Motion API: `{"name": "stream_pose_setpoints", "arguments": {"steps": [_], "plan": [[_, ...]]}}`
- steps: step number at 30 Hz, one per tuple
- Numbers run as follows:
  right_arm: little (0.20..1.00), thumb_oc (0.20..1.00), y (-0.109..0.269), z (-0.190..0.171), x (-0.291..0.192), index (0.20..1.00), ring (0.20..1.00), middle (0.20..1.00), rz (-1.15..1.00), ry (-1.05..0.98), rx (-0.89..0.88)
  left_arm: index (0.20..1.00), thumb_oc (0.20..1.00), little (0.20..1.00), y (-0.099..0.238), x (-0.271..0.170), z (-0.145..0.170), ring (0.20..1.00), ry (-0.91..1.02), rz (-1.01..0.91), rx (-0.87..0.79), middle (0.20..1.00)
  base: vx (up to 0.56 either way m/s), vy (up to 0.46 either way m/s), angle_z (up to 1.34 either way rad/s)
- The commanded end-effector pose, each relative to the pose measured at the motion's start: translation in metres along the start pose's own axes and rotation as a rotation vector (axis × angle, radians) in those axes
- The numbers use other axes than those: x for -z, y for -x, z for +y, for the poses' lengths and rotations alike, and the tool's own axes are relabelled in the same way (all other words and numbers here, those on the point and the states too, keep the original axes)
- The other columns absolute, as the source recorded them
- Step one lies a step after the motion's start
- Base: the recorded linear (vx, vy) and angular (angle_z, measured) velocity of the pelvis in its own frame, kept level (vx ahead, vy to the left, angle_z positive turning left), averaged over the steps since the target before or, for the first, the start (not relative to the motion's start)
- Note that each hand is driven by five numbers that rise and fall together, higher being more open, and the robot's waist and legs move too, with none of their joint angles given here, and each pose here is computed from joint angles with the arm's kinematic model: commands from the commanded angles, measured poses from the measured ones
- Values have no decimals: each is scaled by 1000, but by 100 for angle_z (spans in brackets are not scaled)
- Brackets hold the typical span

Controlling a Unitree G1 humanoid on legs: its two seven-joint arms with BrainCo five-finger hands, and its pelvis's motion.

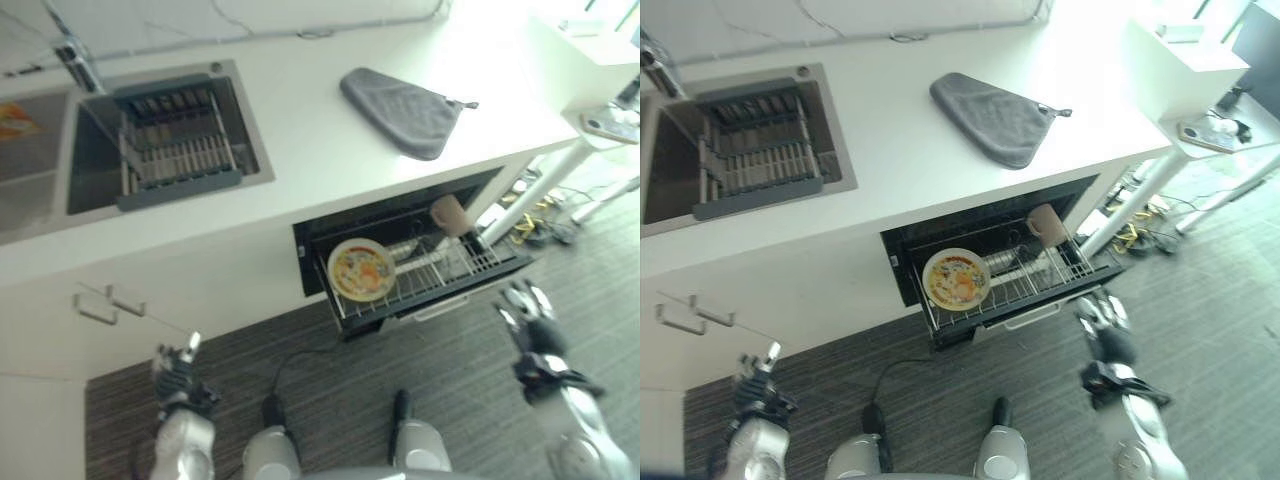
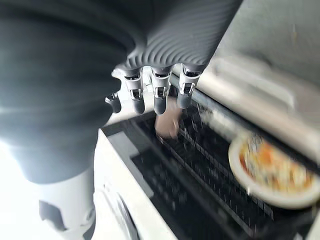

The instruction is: Place the dishes in the dishwasher.

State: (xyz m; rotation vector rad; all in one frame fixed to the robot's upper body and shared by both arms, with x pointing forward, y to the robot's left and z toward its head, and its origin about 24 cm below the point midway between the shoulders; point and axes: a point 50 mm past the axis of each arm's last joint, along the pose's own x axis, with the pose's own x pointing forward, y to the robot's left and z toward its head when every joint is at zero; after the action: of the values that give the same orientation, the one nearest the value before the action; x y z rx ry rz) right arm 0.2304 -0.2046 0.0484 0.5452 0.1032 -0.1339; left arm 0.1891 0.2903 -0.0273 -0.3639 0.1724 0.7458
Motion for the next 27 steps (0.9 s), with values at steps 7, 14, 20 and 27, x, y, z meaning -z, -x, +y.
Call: {"name": "stream_pose_setpoints", "arguments": {"steps": [7, 14, 20, 27], "plan": [[200, 200, -11, -23, -10, 200, 200, 200, -5, 66, 128, 1000, 1000, 1000, 9, 2, 9, 1000, 53, -1, -69, 1000, -33, -79, 1], [200, 200, -29, -29, -2, 200, 200, 200, 10, -39, 257, 1000, 1000, 1000, 5, 1, 5, 1000, 41, 4, -59, 1000, -28, -1, 4], [200, 200, -33, -41, 11, 200, 200, 200, 88, -98, 307, 1000, 1000, 1000, 3, 1, 9, 1000, 32, 11, -53, 1000, 5, 13, 3], [200, 200, -53, -58, 6, 200, 200, 200, 133, -171, 357, 1000, 1000, 1000, -2, 2, 5, 1000, 7, 29, -6, 1000, 19, -5, 5]]}}
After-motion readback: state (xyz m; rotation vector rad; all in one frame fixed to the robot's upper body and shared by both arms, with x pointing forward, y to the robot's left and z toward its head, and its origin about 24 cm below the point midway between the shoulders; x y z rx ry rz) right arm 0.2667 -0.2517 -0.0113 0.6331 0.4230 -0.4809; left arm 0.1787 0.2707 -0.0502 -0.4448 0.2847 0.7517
